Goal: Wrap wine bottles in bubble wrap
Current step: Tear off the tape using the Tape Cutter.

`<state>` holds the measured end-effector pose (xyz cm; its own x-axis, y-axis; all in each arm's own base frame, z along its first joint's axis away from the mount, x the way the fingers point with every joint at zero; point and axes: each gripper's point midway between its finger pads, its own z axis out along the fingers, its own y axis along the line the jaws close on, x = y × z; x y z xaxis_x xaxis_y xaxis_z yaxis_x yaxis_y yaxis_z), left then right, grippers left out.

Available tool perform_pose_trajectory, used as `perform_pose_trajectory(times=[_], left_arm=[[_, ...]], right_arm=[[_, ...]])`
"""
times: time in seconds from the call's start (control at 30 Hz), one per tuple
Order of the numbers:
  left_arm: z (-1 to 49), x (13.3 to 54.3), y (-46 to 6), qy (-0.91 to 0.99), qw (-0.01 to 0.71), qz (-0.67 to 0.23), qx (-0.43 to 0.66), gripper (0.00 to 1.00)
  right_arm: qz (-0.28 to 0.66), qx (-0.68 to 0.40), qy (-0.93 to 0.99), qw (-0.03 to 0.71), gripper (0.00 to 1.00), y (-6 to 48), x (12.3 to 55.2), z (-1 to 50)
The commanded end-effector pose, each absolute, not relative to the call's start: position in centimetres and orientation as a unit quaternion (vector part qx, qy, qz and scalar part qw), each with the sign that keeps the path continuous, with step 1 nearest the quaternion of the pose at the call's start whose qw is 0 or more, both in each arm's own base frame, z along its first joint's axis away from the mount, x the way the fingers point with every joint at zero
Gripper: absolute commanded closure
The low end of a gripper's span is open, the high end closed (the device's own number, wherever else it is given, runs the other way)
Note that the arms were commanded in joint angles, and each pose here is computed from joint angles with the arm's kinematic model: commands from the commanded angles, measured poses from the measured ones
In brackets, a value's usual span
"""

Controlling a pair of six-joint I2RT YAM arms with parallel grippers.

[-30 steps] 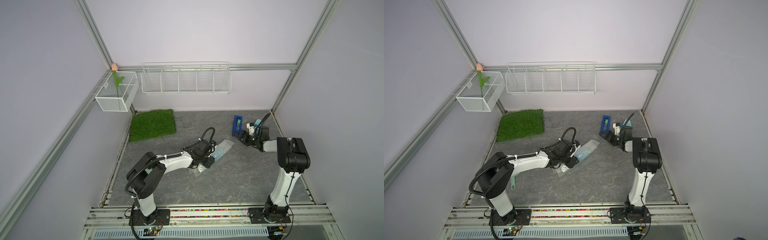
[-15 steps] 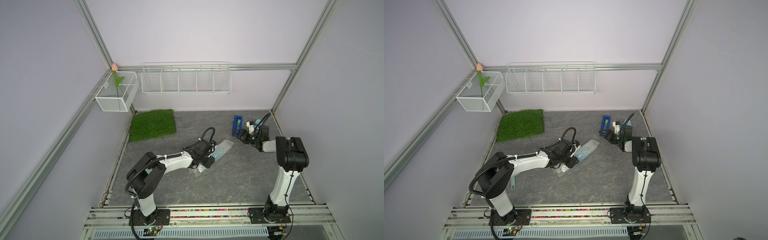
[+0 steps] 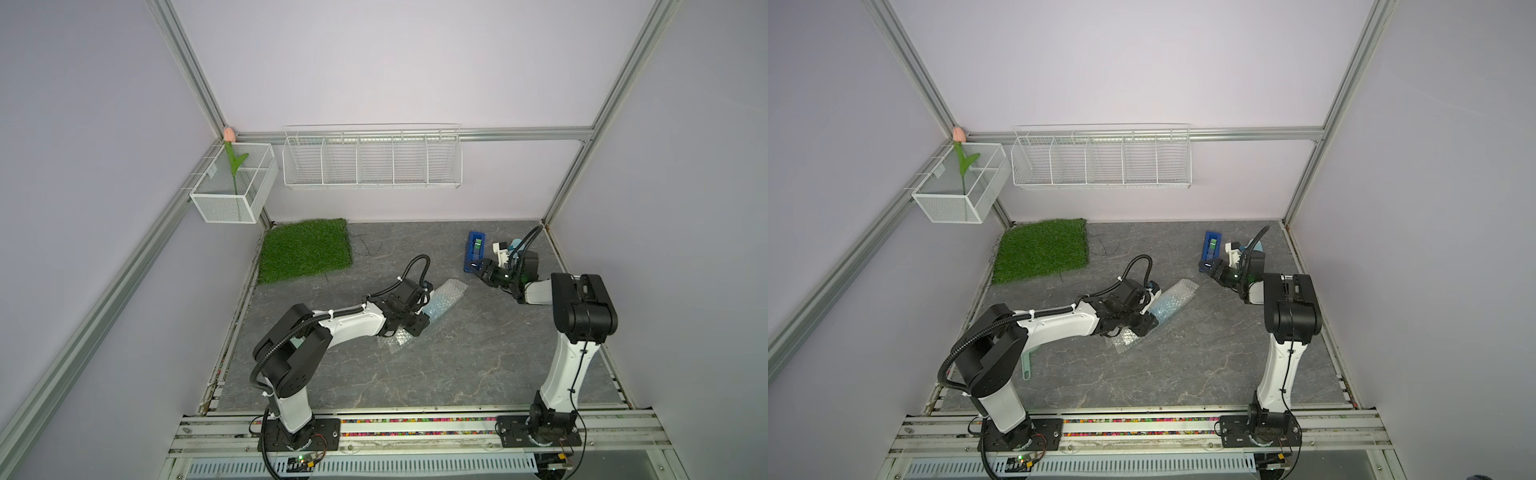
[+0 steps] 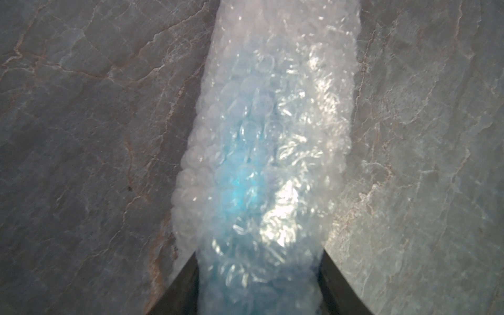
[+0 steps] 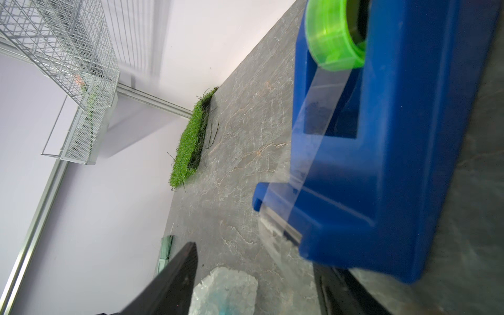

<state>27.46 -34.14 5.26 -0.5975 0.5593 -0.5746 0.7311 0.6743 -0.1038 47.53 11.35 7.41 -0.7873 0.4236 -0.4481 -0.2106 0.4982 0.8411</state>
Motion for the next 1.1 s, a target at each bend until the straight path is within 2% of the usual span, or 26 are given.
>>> perform_pose_trajectory(times=[0.0,0.17,0.47,0.63,0.93,1.07], left_arm=[[-1.54,24.24,-27.47,0.921,0.124,-0.064,0.364,0.50],[-1.56,24.22,-27.52,0.920,0.123,-0.065,0.366,0.50],[-1.54,24.23,-27.51,0.920,0.122,-0.064,0.367,0.50],[-1.61,24.20,-27.56,0.920,0.121,-0.065,0.367,0.49],[-1.68,24.18,-27.58,0.920,0.119,-0.065,0.367,0.50],[-1.68,24.20,-27.57,0.920,0.119,-0.065,0.368,0.49]], right_arm=[[0.500,0.064,0.807,0.308,0.39,11.69,47.37,6.69],[0.493,0.067,0.812,0.305,0.43,11.51,47.21,6.37],[0.490,0.071,0.816,0.300,0.64,11.22,47.16,6.16],[0.487,0.073,0.818,0.298,0.72,10.99,47.20,6.06],[0.485,0.077,0.821,0.293,0.75,10.85,47.08,5.77],[0.485,0.077,0.821,0.291,0.81,10.84,47.13,5.73]])
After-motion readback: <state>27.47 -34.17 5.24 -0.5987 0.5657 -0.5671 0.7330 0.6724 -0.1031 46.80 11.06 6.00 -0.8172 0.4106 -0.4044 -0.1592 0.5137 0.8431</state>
